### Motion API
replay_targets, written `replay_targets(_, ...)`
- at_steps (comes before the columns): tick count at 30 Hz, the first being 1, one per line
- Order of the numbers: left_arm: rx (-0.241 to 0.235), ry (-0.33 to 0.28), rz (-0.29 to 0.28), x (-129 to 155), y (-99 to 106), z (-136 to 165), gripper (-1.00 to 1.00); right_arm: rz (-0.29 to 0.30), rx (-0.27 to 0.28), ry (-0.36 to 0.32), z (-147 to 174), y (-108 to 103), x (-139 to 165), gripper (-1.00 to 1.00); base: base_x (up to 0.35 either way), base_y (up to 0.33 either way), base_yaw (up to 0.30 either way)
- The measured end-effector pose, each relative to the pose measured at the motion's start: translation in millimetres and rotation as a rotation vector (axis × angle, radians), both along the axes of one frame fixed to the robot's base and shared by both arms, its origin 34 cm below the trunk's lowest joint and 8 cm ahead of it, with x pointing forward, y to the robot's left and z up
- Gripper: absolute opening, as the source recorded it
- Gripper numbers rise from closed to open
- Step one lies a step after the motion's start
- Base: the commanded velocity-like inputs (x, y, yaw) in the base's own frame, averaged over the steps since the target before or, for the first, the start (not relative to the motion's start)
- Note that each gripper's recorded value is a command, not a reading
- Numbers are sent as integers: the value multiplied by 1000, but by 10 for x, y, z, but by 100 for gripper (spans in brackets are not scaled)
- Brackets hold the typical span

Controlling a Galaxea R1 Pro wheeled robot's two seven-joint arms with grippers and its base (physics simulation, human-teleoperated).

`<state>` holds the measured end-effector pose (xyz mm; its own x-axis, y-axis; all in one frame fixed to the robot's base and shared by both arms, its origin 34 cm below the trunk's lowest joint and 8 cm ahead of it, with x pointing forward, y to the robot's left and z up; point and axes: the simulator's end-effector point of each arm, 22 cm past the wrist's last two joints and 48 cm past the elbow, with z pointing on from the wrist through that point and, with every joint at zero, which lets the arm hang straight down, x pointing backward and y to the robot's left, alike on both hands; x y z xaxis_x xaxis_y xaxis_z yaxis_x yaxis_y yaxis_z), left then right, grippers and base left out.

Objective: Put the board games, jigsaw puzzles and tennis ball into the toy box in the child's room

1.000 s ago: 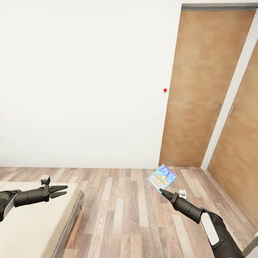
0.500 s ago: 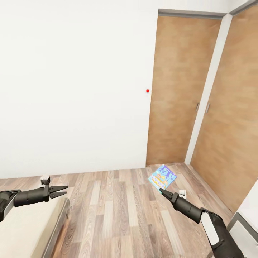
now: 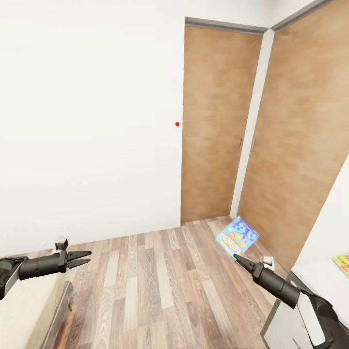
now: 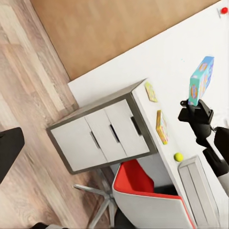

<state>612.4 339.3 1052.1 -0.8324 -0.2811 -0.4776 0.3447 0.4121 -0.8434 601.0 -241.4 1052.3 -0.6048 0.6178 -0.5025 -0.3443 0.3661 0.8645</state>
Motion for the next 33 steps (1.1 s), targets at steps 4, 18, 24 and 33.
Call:
replay_targets(4, -2, -12, 2, 15, 7, 45, 100, -2, 18, -9, 56, -77, -44, -100, 0, 0, -280)
replay_targets(18, 41, -99, -27, 103, -25, 315, 100, 4, 33, -19, 115, -44, -63, -100, 0, 0, -280)
replay_targets(24, 43, -103, -27, 100, -19, 335, 100, 5, 34, -21, 127, -32, -65, -100, 0, 39, -280)
replay_targets(33, 46, -106, -24, 85, 2, 355, 100, 3, 39, -27, 162, -34, -70, -100, 35, 184, -280)
